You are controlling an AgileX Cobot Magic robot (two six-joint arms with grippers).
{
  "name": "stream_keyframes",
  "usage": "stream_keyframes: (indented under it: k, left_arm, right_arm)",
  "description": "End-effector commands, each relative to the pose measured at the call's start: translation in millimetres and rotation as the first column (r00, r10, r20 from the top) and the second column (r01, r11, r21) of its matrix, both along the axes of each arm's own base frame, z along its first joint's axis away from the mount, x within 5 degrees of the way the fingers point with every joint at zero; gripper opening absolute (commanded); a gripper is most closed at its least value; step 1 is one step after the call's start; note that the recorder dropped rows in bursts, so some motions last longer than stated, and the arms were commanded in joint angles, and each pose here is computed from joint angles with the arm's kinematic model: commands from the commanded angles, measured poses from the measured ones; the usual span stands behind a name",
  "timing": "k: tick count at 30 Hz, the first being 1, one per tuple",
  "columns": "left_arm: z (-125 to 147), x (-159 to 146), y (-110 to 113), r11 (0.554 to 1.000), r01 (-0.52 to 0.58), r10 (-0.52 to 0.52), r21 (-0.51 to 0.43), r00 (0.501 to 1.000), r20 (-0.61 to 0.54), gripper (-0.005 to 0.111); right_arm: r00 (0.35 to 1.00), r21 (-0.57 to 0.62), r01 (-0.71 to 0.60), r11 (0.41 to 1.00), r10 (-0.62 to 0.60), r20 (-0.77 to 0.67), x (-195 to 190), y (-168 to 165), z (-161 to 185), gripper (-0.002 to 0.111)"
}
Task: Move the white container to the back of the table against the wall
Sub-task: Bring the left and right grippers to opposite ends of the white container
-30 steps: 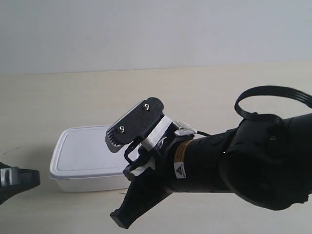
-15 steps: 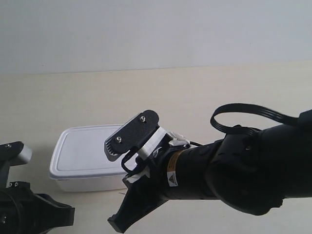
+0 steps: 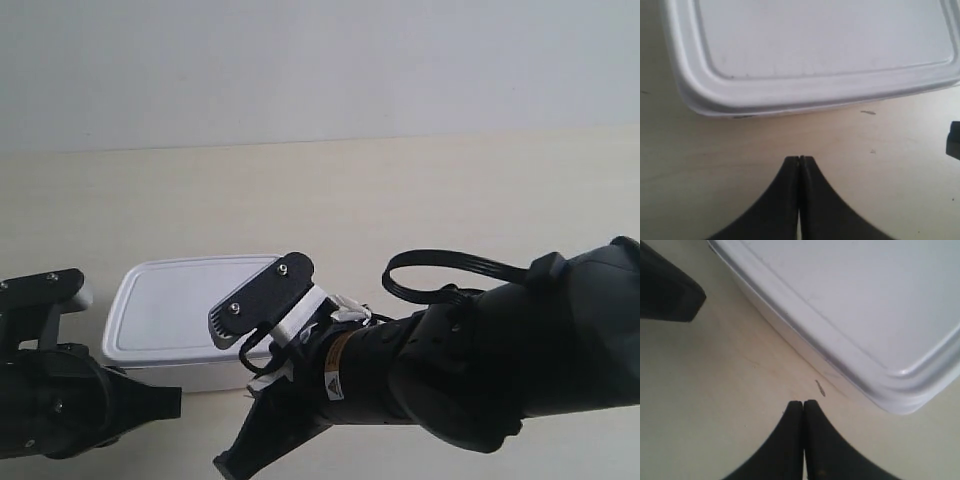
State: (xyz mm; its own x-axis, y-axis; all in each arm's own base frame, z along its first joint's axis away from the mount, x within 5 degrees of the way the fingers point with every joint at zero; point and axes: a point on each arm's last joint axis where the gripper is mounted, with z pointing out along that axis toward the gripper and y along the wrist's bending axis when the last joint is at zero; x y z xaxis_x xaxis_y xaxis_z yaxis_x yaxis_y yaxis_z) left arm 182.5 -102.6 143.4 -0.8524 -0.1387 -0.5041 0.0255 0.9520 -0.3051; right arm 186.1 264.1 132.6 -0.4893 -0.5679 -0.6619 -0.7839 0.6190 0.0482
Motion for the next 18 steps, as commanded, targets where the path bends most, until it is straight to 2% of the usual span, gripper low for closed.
stream_keyframes:
  k: [1, 18]
  left_arm:
    - [-10.5, 7.9, -5.2, 1.0, 0.003, -0.001, 0.029, 0.999, -0.038, 0.0]
    - [-16.1, 26.9, -8.6, 0.994, 0.006, -0.006, 0.109, 1.0, 0.007, 0.0]
  right_arm:
    - [1.0, 0.031, 0.003, 0.999, -0.004, 0.016, 5.5, 9.0, 0.3, 0.0]
    - [1.0, 0.022, 0.004, 1.0, -0.004, 0.009, 15.6, 23.5, -17.3, 0.0]
